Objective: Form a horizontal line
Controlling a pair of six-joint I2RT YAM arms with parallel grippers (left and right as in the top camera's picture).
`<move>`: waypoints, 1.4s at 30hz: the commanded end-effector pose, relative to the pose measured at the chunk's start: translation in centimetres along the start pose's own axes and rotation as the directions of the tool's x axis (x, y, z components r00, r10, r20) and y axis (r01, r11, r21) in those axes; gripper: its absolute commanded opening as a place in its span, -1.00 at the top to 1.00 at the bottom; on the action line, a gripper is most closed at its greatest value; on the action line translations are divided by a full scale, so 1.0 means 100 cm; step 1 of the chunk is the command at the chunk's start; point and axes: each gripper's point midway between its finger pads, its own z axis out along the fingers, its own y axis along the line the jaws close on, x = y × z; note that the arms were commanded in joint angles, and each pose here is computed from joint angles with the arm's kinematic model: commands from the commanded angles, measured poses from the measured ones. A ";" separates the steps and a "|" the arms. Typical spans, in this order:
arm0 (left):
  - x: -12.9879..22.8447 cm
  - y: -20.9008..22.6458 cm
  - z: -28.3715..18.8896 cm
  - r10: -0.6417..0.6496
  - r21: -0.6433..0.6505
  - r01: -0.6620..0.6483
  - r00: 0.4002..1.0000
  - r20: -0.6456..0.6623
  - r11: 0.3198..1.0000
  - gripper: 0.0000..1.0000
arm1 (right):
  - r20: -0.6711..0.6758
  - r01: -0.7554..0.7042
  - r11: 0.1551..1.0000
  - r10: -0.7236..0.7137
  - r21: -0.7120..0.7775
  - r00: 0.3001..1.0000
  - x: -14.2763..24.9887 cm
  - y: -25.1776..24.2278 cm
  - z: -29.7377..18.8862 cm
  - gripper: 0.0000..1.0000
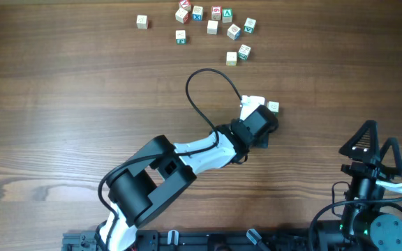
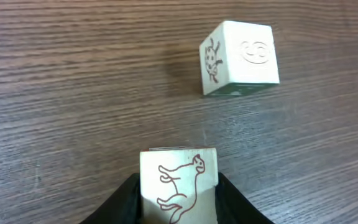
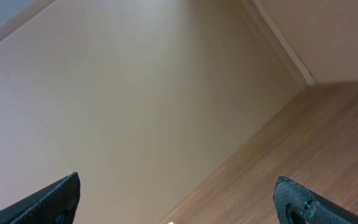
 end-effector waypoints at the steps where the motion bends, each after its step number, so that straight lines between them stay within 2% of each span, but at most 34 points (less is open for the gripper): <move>1: 0.000 0.005 0.007 0.000 -0.022 0.000 1.000 0.000 1.000 0.43 | 0.035 -0.014 1.000 0.014 0.008 0.999 -0.012 0.002 -0.003 -0.99; 5: -0.026 -0.004 0.003 -0.010 -0.026 0.012 0.998 0.069 1.000 0.45 | 0.028 -0.010 1.000 0.010 0.013 1.000 -0.010 0.001 -0.002 -1.00; 10: -0.062 -0.001 -0.002 -0.041 -0.041 0.049 0.983 0.178 0.998 0.36 | 0.017 -0.005 1.000 0.005 0.020 1.000 -0.007 -0.001 -0.002 -0.99; 18: -0.075 0.026 0.006 -0.076 -0.078 0.093 0.978 0.195 0.993 0.35 | -0.042 0.012 1.000 -0.011 0.023 0.999 0.006 -0.004 -0.003 -0.99; 25: -0.049 0.027 0.029 -0.098 -0.064 0.107 0.987 0.126 0.992 0.31 | -0.045 0.012 1.000 -0.011 0.021 0.999 0.006 -0.004 -0.003 -0.99; 29: -0.049 0.028 0.029 -0.098 -0.068 0.106 0.988 0.123 0.992 0.10 | -0.047 0.014 1.000 -0.013 0.022 0.999 0.007 -0.004 -0.003 -0.99; 34: -0.065 0.018 0.001 -0.102 -0.046 0.109 0.986 0.134 0.993 -0.30 | -0.049 0.008 1.000 -0.007 0.022 0.999 0.007 -0.004 -0.003 -1.00; 39: -0.109 -0.002 -0.066 -0.081 0.009 0.081 0.970 0.230 0.997 -0.68 | -0.066 -0.196 0.979 0.200 0.055 0.978 0.014 -0.009 -0.003 -0.99; 41: -0.128 0.001 -0.098 -0.077 -0.007 0.082 0.954 0.290 0.997 -0.89 | -0.079 -0.279 0.955 0.287 0.101 0.955 0.022 -0.017 -0.004 -0.99; 42: -0.141 0.011 -0.122 -0.084 -0.044 0.105 0.937 0.339 0.994 -0.92 | -0.074 -0.301 0.945 0.311 0.126 0.947 0.024 -0.022 -0.005 -1.00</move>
